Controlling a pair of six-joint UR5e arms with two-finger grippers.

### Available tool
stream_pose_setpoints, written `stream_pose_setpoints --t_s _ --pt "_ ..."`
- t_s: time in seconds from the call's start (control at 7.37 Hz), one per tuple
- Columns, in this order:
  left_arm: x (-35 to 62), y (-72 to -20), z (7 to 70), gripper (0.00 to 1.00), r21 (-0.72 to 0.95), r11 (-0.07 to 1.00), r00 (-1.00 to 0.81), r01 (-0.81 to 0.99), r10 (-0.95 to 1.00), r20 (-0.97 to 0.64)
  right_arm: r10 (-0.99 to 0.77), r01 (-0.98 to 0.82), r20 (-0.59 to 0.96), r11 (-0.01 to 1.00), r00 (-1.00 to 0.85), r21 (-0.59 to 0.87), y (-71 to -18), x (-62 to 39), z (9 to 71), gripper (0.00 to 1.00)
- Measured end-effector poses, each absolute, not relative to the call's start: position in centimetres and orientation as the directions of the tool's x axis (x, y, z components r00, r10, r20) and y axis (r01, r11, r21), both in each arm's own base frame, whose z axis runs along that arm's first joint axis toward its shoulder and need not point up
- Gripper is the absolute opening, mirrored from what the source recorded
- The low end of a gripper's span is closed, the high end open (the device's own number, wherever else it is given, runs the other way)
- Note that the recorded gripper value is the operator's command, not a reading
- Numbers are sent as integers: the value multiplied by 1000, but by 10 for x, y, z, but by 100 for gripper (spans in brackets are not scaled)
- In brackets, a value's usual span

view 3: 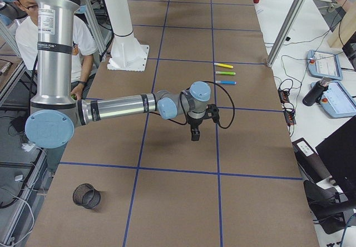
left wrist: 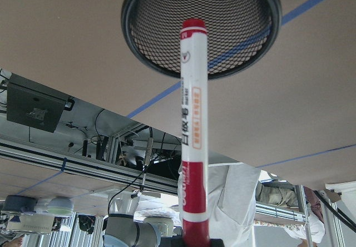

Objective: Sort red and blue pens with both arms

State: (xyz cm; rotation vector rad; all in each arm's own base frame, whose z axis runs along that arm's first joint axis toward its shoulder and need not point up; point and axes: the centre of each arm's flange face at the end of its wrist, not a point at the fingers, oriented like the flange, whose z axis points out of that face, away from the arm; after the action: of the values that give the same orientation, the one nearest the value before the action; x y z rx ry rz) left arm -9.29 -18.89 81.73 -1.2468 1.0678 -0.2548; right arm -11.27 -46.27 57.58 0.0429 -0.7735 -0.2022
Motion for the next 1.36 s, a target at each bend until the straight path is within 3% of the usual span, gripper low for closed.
stream_pose_setpoints --t_s 0.41,0.68,0.95,1.36 --pt "-92 -202 825 100 -849 391 510 -354 -680 -526 -198 165 690 980 696 114 -464 -113 575 100" --pt "-96 -241 813 100 -826 452 500 -336 -658 -563 -200 165 690 979 695 117 -466 -115 573 100" --pt "-98 -303 798 100 -746 607 454 -275 -602 -657 -205 165 691 978 693 125 -469 -115 570 100" --pt "-99 -389 786 100 -453 880 445 -144 -351 -824 -214 158 691 977 690 144 -482 -120 558 100"
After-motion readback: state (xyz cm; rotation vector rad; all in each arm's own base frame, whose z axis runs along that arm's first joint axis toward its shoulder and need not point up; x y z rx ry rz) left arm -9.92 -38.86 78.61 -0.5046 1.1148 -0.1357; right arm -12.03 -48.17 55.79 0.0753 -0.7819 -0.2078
